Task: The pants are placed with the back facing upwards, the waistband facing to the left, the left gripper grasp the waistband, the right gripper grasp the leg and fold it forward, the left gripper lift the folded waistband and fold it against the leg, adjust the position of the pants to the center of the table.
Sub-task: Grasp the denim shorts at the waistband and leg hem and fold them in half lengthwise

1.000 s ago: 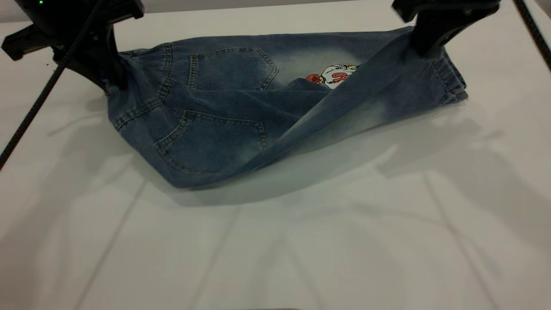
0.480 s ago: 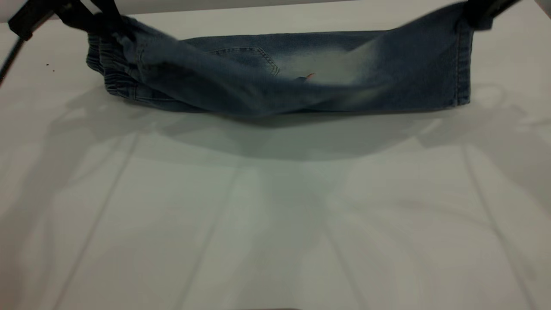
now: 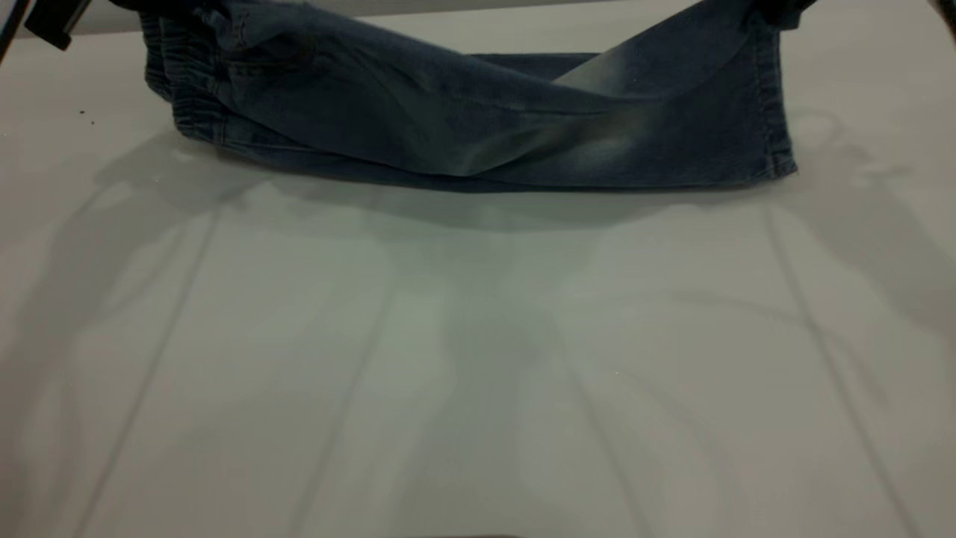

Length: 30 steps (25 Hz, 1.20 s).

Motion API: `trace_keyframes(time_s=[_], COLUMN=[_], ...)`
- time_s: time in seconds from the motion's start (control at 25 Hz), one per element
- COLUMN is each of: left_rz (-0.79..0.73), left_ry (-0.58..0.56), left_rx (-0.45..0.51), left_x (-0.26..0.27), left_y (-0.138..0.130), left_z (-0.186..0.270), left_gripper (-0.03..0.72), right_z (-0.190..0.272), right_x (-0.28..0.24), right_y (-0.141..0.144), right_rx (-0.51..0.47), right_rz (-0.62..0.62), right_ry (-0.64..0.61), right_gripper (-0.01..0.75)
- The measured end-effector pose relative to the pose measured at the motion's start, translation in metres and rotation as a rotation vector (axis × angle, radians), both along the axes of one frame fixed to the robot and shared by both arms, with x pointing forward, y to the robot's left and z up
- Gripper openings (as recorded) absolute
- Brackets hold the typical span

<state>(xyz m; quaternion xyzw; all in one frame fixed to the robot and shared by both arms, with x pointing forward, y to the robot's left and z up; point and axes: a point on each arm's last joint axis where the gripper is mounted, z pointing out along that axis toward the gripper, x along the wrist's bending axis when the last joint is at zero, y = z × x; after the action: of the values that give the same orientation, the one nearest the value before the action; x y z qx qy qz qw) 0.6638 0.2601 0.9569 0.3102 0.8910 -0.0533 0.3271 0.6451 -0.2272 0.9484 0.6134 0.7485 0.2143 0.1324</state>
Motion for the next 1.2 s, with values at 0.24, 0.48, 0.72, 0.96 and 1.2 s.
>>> trace_keyframes(time_s=[0.24,0.48,0.72,0.96,1.2], left_rz=[0.095,0.227,0.286,0.270,0.269], left_ry=[-0.011,-0.067,-0.114,-0.145,-0.149], left_rx=[-0.015,-0.043,-0.012,0.029,0.041], left_x=[0.011,0.022,0.028,0.030,0.030], left_y=[0.004,0.009,0.015,0.017,0.018], left_z=[-0.024,-0.039,-0.049,-0.049,-0.052], left_gripper=[0.084,0.084,0.084,0.084,0.084], right_z=[-0.015,-0.020,-0.025,-0.025,-0.025], right_x=[0.016,0.027,0.036,0.038,0.038], right_y=[0.002,0.001,0.001,0.001,0.001], right_rx=[0.004,0.017,0.029,0.034,0.036], right_rz=[-0.017,-0.050,-0.074,-0.082,-0.084], right_ry=[-0.039,-0.134,-0.216,-0.239,-0.242], right_gripper=[0.030,0.032,0.032,0.042,0.152])
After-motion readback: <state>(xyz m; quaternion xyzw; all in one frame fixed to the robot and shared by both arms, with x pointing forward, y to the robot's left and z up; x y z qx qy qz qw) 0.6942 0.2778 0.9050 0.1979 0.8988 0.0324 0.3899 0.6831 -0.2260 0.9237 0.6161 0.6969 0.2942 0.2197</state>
